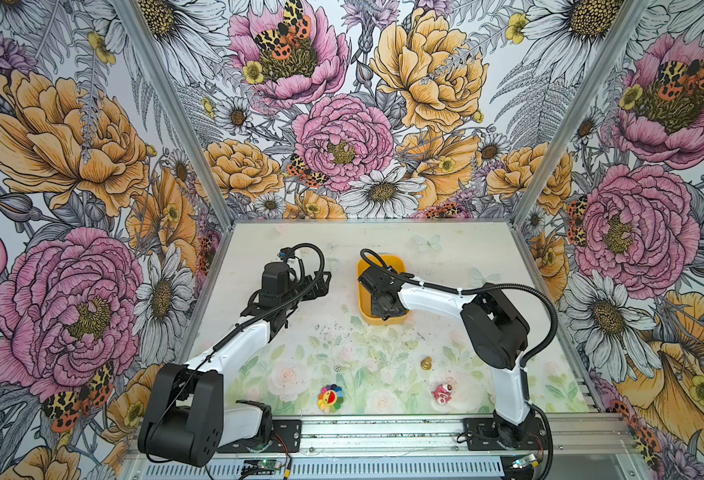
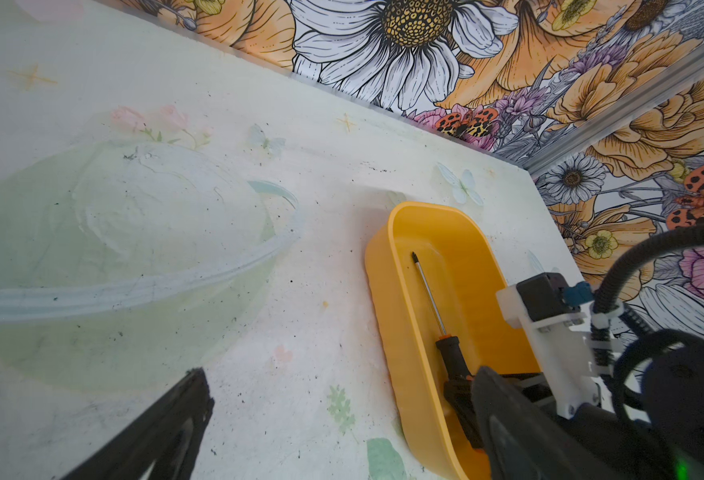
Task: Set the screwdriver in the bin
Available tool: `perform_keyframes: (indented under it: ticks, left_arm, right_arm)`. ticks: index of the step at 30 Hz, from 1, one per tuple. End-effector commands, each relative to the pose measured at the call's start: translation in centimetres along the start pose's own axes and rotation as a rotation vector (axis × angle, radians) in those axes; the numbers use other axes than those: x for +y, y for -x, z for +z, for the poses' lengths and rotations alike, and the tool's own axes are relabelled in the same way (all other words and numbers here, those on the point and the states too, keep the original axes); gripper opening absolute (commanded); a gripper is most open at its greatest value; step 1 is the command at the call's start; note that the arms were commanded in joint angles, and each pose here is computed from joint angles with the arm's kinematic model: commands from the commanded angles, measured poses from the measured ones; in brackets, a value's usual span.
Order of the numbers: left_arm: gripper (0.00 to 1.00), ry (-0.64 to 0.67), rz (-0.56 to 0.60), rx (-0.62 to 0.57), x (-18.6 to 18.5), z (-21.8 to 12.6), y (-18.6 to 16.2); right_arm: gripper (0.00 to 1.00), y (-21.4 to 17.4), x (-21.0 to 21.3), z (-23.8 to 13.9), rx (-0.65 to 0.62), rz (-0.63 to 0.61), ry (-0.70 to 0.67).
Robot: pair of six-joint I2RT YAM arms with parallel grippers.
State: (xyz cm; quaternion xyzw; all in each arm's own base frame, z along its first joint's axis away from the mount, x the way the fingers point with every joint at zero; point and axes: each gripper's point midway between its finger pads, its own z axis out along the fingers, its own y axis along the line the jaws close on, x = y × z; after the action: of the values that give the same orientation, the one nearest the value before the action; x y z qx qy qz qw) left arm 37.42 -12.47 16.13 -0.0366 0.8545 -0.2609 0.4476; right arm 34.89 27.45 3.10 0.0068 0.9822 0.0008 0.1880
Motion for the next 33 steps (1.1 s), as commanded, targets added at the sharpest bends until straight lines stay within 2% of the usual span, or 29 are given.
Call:
perform_keyframes:
  ticks: [1, 3, 7, 13, 19, 26, 33]
  left_arm:
    - [0.99, -0.004, 0.020, 0.011, -0.2, 0.2, -0.3]
    - [0.99, -0.006, 0.022, 0.008, -0.3, 0.2, -0.3]
    - [0.99, -0.006, 0.021, 0.010, -0.3, 0.2, -0.3]
    - [0.99, -0.011, 0.020, 0.009, -0.4, 0.1, -0.3]
    - [0.99, -0.005, 0.023, 0.006, -0.3, 0.1, -0.3]
    - [0.99, 0.020, 0.016, 0.002, 0.1, 0.5, -0.1]
    - [0.99, 0.019, 0.021, 0.006, -0.1, 0.8, 0.1]
  right_arm:
    - [0.00, 0.4, 0.3, 0.4, -0.007, -0.008, 0.001]
    - [0.01, 0.2, 0.3, 0.6, -0.003, -0.010, -0.004]
    - [0.11, 0.2, 0.4, 0.7, 0.002, -0.015, 0.000]
    - [0.35, 0.4, 0.4, 0.3, -0.005, -0.016, 0.007]
    - [0.49, 0.9, 0.6, -0.8, -0.021, -0.010, 0.027]
    - [0.59, 2.3, 0.7, -3.5, -0.064, -0.008, 0.076]
    - [0.62, 3.8, 0.1, -7.0, -0.119, -0.029, 0.128]
